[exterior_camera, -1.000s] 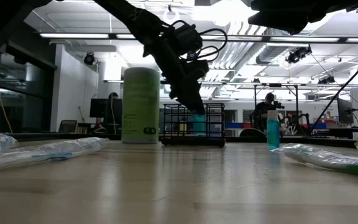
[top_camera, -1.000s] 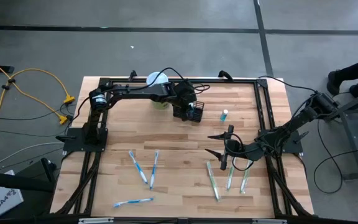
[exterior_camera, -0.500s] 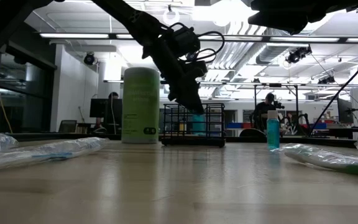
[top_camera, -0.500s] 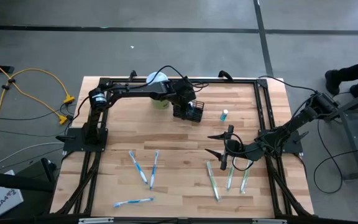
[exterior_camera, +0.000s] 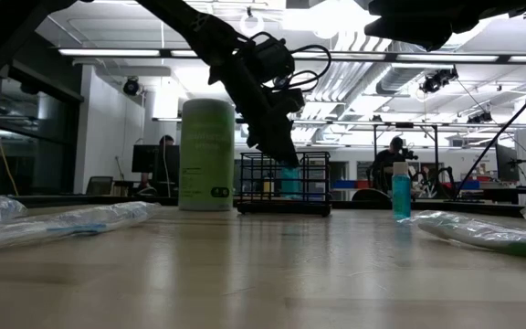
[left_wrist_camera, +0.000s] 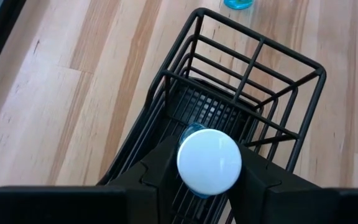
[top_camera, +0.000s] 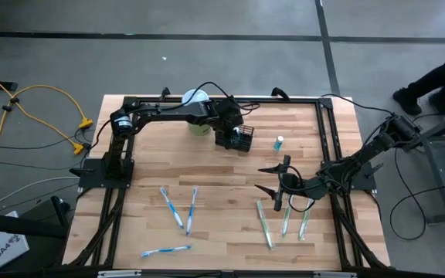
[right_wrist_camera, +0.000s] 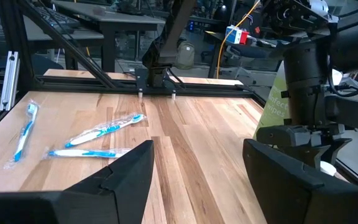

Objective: Pick & Place toothbrushing station
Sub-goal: Put the left mouthwash into the mesh organizer, then put the mouthwash into the mesh organizer

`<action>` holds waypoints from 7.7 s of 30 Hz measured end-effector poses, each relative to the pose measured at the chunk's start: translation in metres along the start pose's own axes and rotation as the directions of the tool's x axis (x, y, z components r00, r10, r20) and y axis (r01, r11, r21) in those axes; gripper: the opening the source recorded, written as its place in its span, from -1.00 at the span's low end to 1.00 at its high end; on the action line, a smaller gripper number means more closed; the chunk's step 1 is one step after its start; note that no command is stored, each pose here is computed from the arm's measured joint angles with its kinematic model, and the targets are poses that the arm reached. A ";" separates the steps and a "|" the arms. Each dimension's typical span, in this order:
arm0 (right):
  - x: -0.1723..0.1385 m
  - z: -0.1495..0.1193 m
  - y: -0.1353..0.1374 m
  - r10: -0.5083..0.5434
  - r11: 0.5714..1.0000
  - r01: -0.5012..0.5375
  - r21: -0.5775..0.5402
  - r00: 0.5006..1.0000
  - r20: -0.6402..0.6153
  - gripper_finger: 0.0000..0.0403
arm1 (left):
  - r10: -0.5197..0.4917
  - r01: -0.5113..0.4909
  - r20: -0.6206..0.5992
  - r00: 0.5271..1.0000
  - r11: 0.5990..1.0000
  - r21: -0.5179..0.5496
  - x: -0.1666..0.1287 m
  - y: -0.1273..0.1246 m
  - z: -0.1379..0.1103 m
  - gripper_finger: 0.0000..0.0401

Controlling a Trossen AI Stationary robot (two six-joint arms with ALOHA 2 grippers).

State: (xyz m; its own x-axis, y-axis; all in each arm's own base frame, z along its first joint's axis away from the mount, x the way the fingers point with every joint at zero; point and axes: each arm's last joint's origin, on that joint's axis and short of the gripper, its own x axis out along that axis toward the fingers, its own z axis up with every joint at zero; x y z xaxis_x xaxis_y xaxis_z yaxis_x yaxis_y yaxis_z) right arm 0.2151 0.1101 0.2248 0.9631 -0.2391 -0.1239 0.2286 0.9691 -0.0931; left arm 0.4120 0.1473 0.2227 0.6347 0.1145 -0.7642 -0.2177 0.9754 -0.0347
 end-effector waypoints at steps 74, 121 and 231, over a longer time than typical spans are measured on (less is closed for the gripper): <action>0.000 -0.001 0.000 0.008 1.000 -0.008 -0.008 1.000 -0.009 0.19 | 0.011 -0.014 0.125 0.992 1.000 0.024 -0.026 -0.008 0.017 -0.36; -0.002 -0.017 -0.007 -0.200 0.979 0.202 0.008 0.974 -0.110 0.19 | -0.122 0.119 0.026 0.992 0.988 0.102 -0.170 -0.127 -0.003 -0.36; 0.080 0.017 -0.212 -0.039 0.574 0.811 0.112 0.163 -0.986 0.01 | -0.112 0.093 0.352 0.929 0.993 0.071 -0.136 -0.134 -0.173 -0.36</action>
State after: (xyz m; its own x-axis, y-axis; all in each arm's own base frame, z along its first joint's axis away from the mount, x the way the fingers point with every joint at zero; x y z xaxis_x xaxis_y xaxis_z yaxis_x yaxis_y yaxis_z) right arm 0.2464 -0.1137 0.2512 0.0082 -0.1370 -0.9905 0.9285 0.3688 -0.0433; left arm 0.2267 -0.0318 0.2200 0.8751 0.0635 -0.4798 -0.1047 0.9927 -0.0595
